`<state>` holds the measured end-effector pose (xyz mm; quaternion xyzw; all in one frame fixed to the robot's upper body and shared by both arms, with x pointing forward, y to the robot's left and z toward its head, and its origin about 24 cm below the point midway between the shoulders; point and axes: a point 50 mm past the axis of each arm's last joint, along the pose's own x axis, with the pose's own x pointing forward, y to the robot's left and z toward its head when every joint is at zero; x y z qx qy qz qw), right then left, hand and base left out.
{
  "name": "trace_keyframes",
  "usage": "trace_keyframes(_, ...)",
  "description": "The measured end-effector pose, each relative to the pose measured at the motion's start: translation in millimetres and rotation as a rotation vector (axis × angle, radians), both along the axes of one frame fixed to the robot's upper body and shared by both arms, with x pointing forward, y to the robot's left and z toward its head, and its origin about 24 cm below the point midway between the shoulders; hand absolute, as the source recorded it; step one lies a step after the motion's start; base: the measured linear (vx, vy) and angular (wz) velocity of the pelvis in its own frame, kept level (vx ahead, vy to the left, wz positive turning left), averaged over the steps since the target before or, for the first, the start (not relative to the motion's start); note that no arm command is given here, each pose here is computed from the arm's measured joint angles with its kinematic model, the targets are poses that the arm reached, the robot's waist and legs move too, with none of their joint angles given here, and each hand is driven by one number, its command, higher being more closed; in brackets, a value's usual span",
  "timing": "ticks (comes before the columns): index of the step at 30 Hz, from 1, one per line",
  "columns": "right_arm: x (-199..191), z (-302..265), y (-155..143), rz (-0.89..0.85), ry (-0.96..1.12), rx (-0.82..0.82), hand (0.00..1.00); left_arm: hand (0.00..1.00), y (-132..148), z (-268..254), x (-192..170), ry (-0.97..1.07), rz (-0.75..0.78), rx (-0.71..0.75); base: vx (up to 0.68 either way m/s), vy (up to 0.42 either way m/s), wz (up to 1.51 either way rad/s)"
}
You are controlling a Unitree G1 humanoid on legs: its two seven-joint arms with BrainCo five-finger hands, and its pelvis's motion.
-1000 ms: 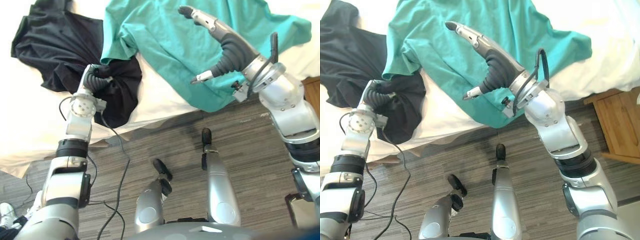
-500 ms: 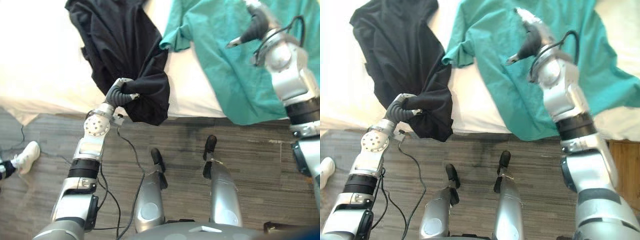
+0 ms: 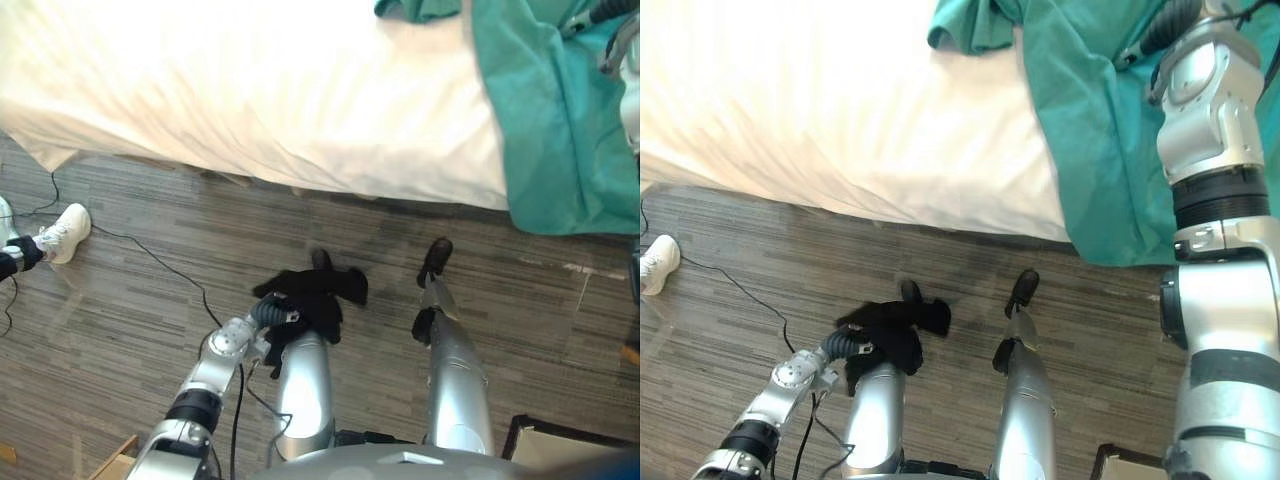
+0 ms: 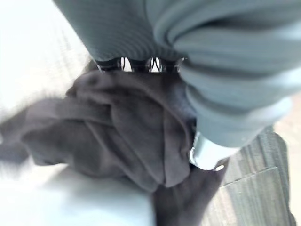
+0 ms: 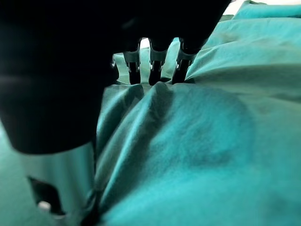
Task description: Tidy the bed and pick cloth on bed and put in laundry
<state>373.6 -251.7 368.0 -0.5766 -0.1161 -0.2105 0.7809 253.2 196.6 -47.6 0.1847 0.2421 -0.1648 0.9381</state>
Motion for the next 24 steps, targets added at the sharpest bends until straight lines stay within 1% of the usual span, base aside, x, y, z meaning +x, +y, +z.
trace_keyframes(3, 4, -5, 9, 0.031, 0.040, -0.009, 1.00, 1.00, -14, 4, 2, -0.026, -0.025, -0.032, 0.00, -0.035, -0.06)
trace_keyframes(5, 7, -12, 12, 0.062, 0.049, 0.010, 1.00, 1.00, -17, 6, 3, -0.041, -0.032, -0.041, 0.04, -0.025, -0.05)
trace_keyframes(7, 10, -23, 12, 0.100, 0.054, 0.062, 1.00, 1.00, -19, 6, 2, -0.039, -0.030, -0.046, 0.07, -0.024, -0.08)
trace_keyframes(9, 16, -49, 12, 0.138, 0.073, 0.144, 1.00, 1.00, -23, 4, 1, -0.020, -0.037, -0.029, 0.10, -0.010, -0.13)
trace_keyframes(11, 23, -83, 18, 0.182, 0.110, 0.254, 1.00, 1.00, -26, 0, 1, -0.004, -0.010, -0.030, 0.09, -0.006, -0.14)
trace_keyframes(13, 27, -116, 23, 0.229, 0.141, 0.382, 1.00, 1.00, -27, -5, 4, 0.010, 0.013, 0.005, 0.09, -0.011, -0.10)
trace_keyframes(15, 28, -162, 33, 0.294, 0.174, 0.582, 1.00, 1.00, -30, -14, 7, 0.042, 0.044, 0.044, 0.10, -0.019, -0.16)
trace_keyframes(18, 25, -205, 50, 0.353, 0.187, 0.779, 1.00, 1.00, -32, -21, 10, 0.070, 0.092, 0.087, 0.09, 0.010, -0.26)
trace_keyframes(21, 15, -239, 66, 0.405, 0.190, 0.917, 1.00, 1.00, -37, -24, 10, 0.069, 0.113, 0.115, 0.10, 0.058, -0.46)
trace_keyframes(24, -2, -278, 80, 0.427, 0.213, 1.017, 1.00, 1.00, -35, -26, 8, 0.051, 0.170, 0.130, 0.11, 0.058, -0.46)
